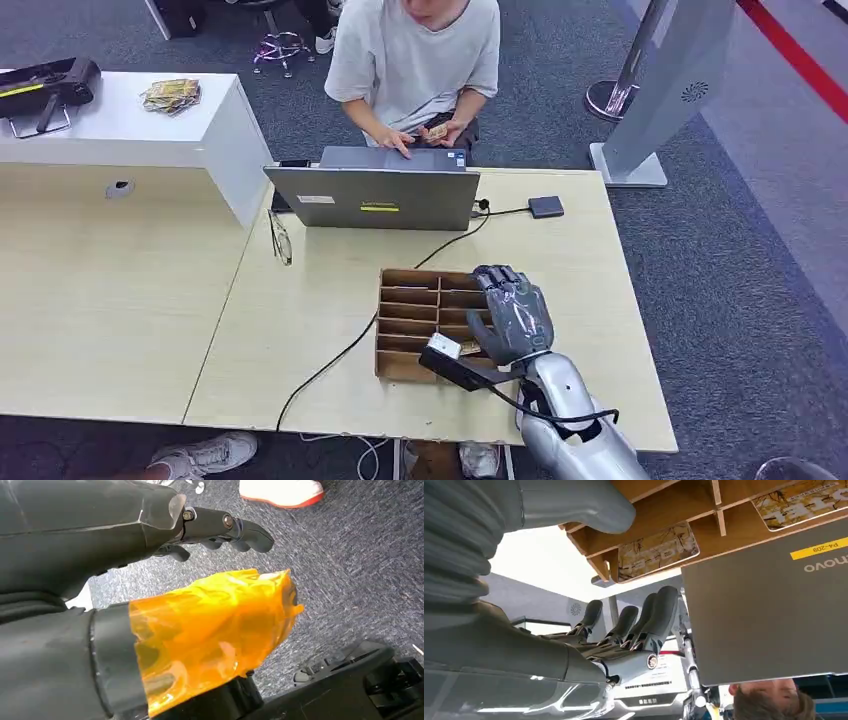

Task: Pass the card to the sensor for recognition and then transmit it.

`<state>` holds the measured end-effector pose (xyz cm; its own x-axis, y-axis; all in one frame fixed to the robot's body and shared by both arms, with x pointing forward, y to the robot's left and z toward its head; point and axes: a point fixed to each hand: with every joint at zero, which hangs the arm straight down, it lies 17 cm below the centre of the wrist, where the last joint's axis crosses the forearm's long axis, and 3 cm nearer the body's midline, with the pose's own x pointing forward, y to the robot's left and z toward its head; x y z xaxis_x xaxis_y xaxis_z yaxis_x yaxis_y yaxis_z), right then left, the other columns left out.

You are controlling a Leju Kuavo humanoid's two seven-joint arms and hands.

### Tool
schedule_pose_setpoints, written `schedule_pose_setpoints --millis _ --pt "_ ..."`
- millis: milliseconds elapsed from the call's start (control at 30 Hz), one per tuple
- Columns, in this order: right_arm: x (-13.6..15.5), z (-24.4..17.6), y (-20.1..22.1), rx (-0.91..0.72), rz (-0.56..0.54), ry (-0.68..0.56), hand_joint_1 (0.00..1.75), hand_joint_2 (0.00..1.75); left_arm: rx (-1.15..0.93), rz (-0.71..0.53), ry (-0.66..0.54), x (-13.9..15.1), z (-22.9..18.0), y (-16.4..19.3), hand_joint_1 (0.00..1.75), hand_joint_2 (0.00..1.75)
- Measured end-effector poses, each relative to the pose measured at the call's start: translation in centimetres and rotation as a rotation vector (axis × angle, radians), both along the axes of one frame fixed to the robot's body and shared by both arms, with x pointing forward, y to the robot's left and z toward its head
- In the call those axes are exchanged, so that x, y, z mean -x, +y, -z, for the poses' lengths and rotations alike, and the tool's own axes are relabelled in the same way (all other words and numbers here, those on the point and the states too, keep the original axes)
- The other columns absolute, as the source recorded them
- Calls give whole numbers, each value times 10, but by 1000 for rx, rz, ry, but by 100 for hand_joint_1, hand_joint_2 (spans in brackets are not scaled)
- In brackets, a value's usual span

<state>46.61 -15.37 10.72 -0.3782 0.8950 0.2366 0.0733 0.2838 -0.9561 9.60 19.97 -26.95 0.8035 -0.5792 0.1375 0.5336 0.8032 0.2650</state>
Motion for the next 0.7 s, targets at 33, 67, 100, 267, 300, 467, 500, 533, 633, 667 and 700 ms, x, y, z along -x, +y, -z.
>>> schedule_pose_setpoints --millis 33,67,100,267,300,467,500,533,633,667,700 --pt "0 0 0 0 -1 0 61 175 0 0 0 0 0 0 0 0" --pt "0 0 2 -1 -2 1 59 175 0 1 0 0 0 0 0 0" --pt "0 0 3 -1 -4 1 61 175 1 2 0 0 0 0 0 0" --pt "-2 -5 8 -5 -12 -6 63 175 4 5 2 0 0 -1 0 0" --pt "-2 -5 9 -5 -14 -8 59 175 4 6 2 0 0 -1 0 0" --pt "-4 -7 12 -5 -19 -4 63 175 4 11 1 -1 0 -1 0 0" --pt "-5 -8 13 -6 -20 -5 63 175 3 12 0 -1 0 -1 0 0" --pt "-5 -8 13 -6 -20 -5 63 175 4 13 0 -1 0 -2 0 0" --pt "-7 -9 14 -5 -22 -6 66 175 4 14 0 -1 0 -2 0 0" --pt "-8 -10 15 -5 -22 -7 66 175 4 15 0 -1 0 -2 0 0" --pt "-8 -10 15 -5 -22 -8 66 175 4 15 0 -1 0 -2 0 0"
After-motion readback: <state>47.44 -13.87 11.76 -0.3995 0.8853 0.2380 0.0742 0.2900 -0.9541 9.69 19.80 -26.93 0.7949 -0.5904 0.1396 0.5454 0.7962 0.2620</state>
